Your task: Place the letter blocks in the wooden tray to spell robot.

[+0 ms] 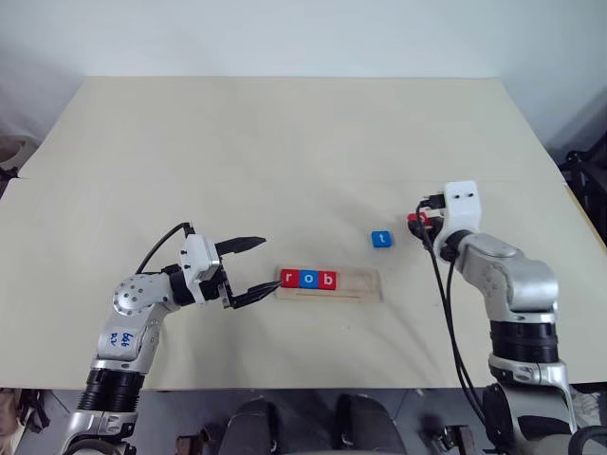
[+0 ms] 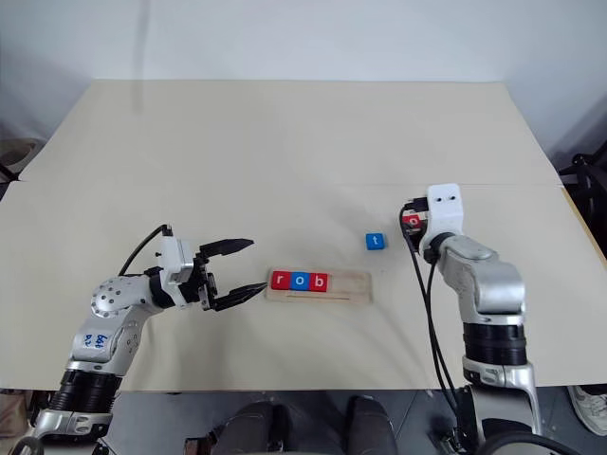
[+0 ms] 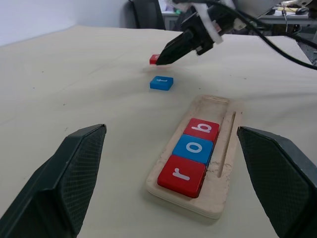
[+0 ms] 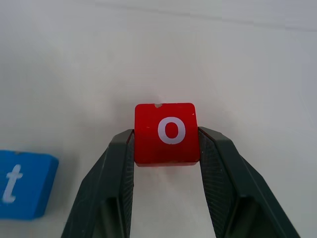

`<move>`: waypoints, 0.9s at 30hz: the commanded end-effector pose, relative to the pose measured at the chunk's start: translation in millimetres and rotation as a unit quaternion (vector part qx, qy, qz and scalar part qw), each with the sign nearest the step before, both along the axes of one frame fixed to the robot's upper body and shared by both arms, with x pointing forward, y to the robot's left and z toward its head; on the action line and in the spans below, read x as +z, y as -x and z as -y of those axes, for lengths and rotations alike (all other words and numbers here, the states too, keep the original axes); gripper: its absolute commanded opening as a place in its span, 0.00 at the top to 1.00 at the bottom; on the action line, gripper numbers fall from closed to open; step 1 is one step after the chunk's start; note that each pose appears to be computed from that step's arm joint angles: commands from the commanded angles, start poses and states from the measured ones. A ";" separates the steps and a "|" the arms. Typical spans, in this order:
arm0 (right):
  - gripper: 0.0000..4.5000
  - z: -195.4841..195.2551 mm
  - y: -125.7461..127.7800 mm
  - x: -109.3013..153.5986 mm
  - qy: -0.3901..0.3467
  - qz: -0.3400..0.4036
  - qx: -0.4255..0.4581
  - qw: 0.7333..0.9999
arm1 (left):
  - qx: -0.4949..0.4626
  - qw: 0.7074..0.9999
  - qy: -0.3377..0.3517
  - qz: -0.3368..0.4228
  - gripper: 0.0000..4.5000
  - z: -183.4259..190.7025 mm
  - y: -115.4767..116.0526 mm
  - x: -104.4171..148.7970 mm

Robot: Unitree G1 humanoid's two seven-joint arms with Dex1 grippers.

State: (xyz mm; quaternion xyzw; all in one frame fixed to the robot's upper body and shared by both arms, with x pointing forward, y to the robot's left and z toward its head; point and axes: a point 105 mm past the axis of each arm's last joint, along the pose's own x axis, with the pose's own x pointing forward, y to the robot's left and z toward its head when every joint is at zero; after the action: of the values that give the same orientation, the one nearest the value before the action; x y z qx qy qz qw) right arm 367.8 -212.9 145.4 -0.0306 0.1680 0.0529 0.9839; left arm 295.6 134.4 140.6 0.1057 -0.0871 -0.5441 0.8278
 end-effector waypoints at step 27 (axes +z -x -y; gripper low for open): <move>0.00 4.6 92.3 4.1 0.079 -0.013 0.331 0.940 | -0.017 1.000 -0.003 0.011 0.00 -3.4 -2.6 2.8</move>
State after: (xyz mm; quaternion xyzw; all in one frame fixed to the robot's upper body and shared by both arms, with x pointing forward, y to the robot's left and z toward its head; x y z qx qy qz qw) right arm 278.7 -223.8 143.9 -0.1289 0.1933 0.3002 0.9251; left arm 300.9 136.5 132.4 0.0922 -0.0743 -0.5612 0.8192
